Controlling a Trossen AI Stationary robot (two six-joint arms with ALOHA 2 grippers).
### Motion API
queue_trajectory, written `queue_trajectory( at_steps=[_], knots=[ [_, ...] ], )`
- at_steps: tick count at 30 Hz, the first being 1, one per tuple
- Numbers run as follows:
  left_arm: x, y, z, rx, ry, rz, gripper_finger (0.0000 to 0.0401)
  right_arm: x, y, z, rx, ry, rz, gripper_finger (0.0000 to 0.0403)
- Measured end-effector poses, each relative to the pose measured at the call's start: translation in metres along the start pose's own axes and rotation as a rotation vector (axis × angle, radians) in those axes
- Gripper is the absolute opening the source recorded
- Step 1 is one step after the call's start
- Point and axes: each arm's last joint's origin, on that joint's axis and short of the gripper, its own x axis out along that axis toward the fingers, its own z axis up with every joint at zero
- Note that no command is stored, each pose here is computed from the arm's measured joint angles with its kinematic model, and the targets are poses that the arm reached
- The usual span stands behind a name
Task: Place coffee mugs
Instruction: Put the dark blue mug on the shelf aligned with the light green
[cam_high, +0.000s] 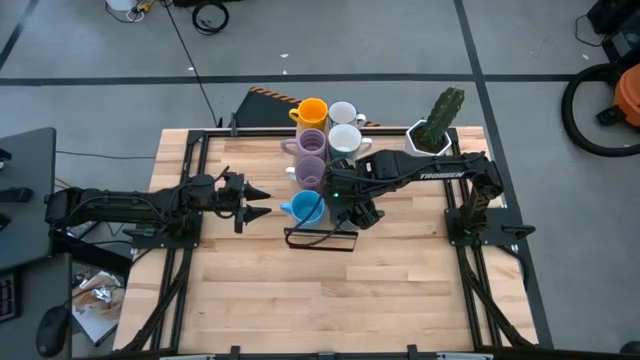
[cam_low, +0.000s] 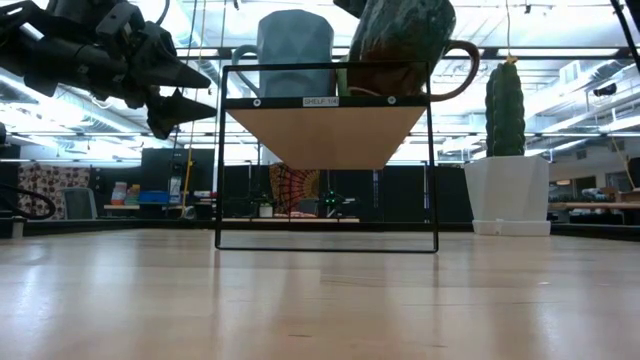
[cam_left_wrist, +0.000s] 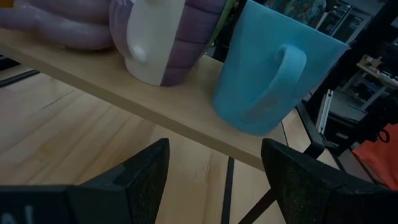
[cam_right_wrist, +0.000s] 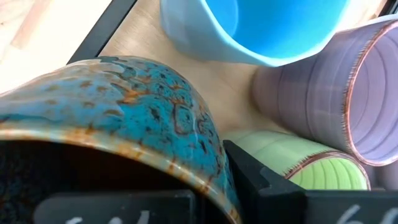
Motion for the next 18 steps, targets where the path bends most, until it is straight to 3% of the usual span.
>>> queue_trajectory(
  at_steps=[18],
  knots=[
    [0.0000,0.0002,-0.0007,-0.001,0.007,0.002,0.0263,0.0002,-0.0017,0.0019,0.006,-0.018,-0.016,0.0065]
  ],
)
